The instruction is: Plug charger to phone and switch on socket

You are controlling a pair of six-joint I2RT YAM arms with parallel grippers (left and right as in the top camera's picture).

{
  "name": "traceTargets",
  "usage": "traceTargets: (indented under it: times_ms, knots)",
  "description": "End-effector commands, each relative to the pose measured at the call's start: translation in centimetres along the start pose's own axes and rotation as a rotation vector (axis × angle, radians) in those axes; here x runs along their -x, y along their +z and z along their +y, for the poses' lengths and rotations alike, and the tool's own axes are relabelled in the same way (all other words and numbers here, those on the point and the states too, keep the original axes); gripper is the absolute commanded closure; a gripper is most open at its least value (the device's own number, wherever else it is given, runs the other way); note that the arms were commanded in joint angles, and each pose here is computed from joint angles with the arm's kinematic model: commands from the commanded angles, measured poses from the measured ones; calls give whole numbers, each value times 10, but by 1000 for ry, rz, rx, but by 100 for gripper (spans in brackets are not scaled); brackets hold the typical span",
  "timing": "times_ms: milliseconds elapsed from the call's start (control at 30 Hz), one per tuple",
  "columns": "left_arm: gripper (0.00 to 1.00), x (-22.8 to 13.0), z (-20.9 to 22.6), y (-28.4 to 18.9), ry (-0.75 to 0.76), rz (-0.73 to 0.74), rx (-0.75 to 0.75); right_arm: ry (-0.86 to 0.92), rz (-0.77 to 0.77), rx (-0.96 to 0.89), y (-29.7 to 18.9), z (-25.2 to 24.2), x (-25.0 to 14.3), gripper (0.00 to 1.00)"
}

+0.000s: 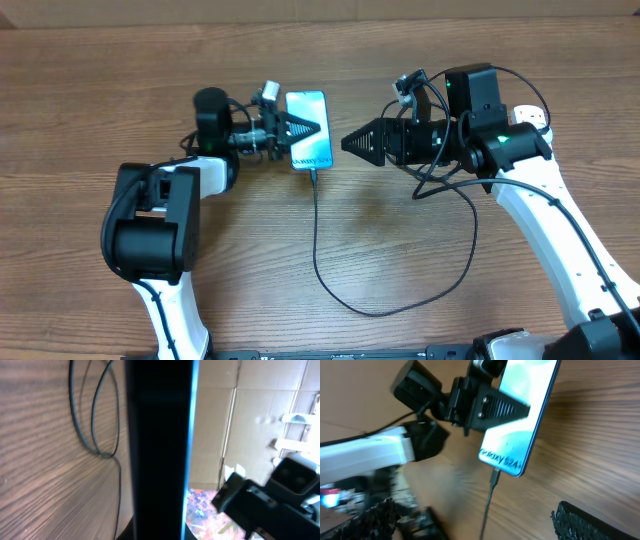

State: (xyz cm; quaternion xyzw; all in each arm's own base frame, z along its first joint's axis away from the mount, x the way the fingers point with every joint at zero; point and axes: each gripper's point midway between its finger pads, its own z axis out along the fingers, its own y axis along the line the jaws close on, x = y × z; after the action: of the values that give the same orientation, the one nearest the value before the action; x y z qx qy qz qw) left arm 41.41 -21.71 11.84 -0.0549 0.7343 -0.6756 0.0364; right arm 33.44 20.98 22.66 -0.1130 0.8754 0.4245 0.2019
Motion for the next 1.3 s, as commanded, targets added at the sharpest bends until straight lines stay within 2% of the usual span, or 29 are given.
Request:
traceTargets:
  times_ms: [0,233,500,867,1033,1167,1267]
  knots:
    - [96,-3,14,10,87,-9,47,-79,-46,-85,-12,-3,6,0]
    - [96,-8,51,14,14,-40,174,-55,-21,-91,-13,-4,-2,0]
    - [96,-8,76,8,54,-58,301,-42,-8,-118,-14,-9,-6,0]
    - [96,-2,113,-19,72,-56,662,-60,-9,-155,-14,-16,-6,0]
    - [84,-7,134,-39,138,-28,818,-58,-7,-156,-14,-16,-6,0]
    - [78,-9,142,-47,171,-10,881,-57,-6,-156,-14,-16,-7,0]
    - [67,-8,147,-54,166,-18,925,-54,-3,-157,-15,-16,-7,0]
